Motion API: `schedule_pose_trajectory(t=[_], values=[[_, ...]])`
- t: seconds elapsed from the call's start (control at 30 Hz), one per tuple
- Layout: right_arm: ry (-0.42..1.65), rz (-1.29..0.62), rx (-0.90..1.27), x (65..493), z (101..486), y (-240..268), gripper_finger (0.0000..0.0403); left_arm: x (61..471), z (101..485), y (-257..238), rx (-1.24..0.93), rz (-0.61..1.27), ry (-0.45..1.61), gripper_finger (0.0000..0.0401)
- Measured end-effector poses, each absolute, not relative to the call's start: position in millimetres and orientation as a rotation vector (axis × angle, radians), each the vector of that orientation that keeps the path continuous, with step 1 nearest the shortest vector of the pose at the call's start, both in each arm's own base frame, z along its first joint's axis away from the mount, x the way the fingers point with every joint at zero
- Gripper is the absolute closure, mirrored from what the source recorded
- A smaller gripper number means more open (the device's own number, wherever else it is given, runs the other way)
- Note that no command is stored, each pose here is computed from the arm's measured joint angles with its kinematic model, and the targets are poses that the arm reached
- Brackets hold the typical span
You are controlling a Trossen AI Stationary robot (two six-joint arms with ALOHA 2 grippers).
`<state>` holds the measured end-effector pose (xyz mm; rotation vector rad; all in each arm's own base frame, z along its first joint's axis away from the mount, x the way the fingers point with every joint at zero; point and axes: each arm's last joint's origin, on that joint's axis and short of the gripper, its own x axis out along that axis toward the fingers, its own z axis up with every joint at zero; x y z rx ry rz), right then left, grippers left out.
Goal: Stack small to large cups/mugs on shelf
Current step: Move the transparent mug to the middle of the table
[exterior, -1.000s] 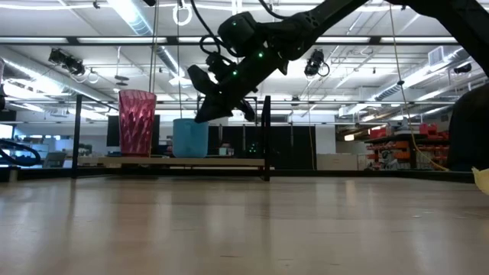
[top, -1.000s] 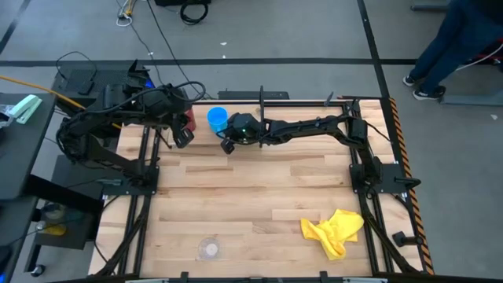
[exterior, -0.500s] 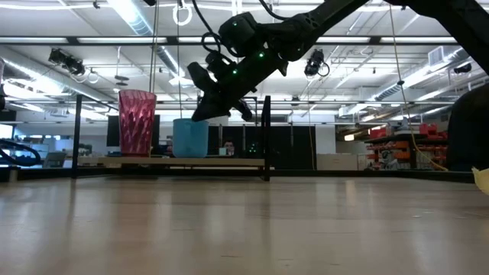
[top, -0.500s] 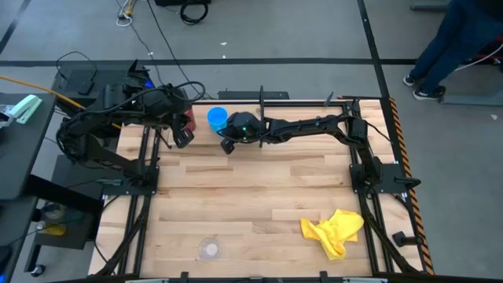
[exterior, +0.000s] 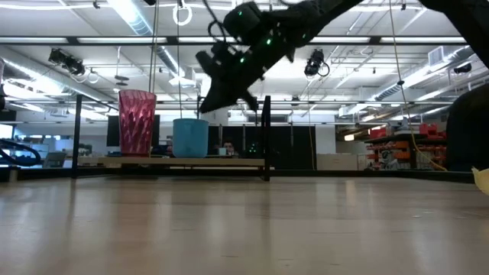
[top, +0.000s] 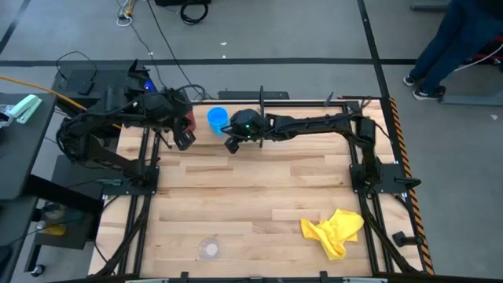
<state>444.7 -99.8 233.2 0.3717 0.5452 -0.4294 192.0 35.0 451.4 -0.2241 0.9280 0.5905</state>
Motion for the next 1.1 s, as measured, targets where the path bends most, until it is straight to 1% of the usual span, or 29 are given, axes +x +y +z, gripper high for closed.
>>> schedule_pose_trajectory(t=[0.13,0.27,0.37,0.43,0.5,0.63,0.77,0.87,1.0,1.1], values=[[0.589,-0.455,0.304,428.9,259.3,-81.2,0.0403,204.1,424.9,31.4,-0.216,0.583,0.997,0.0378],[0.612,-0.431,0.284,406.7,292.0,-63.7,0.0402,231.6,383.6,32.6,-0.195,0.561,0.982,0.0382],[0.730,-0.426,0.271,381.8,306.2,-49.0,0.0402,244.4,357.8,31.0,-0.243,0.508,0.979,0.0383],[0.820,-0.426,0.278,361.8,315.4,-35.6,0.0402,245.9,340.9,25.6,-0.283,0.472,1.035,0.0382],[0.885,-0.420,0.283,342.2,325.8,-20.0,0.0398,245.2,329.1,16.1,-0.319,0.477,1.072,0.0381],[0.933,-0.416,0.271,309.5,345.1,11.2,0.0392,235.6,320.0,-14.9,-0.389,0.429,1.145,0.0386],[0.939,-0.403,0.274,282.8,359.2,37.9,0.0391,224.0,315.8,-59.3,-0.439,0.337,1.232,0.0390],[0.953,-0.399,0.284,267.0,364.2,54.2,0.0392,212.5,316.3,-93.4,-0.511,0.291,1.259,0.0388],[0.962,-0.395,0.323,252.2,367.9,71.5,0.0390,196.1,317.4,-131.7,-0.642,0.287,1.252,0.0380],[0.972,-0.392,0.353,246.4,367.5,83.0,0.0386,192.9,314.1,-154.3,-0.714,0.306,1.209,0.0381]])
